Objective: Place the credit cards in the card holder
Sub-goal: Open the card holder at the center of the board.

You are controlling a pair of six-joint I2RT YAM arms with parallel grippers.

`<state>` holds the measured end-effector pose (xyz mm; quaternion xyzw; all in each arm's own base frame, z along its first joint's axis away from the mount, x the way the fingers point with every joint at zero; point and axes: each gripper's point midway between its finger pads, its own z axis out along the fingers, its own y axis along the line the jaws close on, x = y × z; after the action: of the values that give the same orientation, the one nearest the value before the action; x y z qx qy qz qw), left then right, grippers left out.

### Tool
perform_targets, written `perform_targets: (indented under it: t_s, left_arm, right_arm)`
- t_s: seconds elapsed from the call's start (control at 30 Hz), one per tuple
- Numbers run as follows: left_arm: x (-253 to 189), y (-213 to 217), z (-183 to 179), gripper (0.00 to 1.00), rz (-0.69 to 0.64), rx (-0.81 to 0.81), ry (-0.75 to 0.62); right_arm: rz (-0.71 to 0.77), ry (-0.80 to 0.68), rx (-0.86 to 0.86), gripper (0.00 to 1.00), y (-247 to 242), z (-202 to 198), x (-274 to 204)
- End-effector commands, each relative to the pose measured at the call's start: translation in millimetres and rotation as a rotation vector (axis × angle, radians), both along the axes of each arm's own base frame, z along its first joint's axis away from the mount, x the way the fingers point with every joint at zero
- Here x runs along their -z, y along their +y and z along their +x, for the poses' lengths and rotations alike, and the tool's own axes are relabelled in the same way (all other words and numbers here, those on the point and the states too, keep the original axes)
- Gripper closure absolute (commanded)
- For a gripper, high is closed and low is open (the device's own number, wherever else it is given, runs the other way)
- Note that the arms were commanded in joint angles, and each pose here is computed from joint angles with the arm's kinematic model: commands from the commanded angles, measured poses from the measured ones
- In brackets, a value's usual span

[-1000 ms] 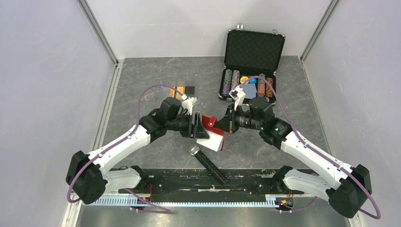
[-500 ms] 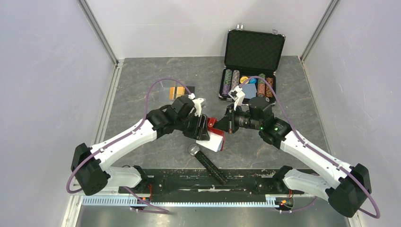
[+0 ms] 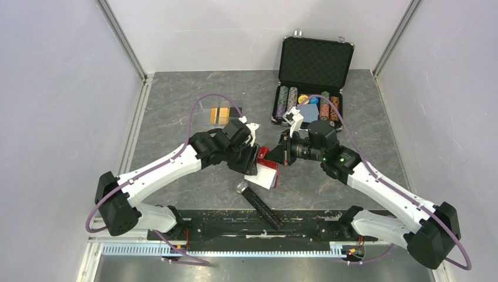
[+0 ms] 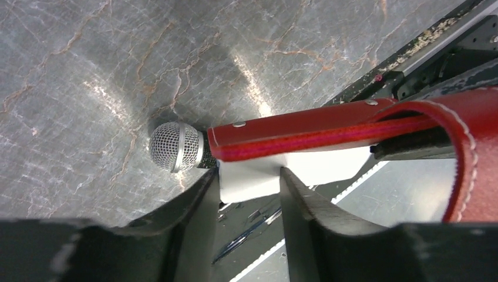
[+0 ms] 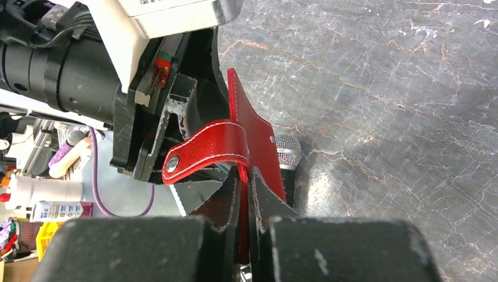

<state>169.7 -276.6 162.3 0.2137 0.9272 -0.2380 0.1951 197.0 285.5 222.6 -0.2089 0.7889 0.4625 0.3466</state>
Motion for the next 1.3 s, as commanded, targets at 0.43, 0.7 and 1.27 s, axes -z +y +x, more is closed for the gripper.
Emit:
perform_targets:
  t_s: [0.43,0.7,1.27]
  left_arm:
    - [-52,-16,0,0.58,-0.196,0.027,-0.085]
    - [-75,-7,5,0.39,-0.345,-0.022,-0.065]
    - [-38,11,17,0.23,-0.333,-0.062,0.015]
  right_arm:
    - [0.028,-0.015,0.02,1.0,1,4,-10]
    - [0.016,0.025,0.049,1.0,-2,4,-5]
    - [0.056,0.084,0.088,1.0,-3,8,-14]
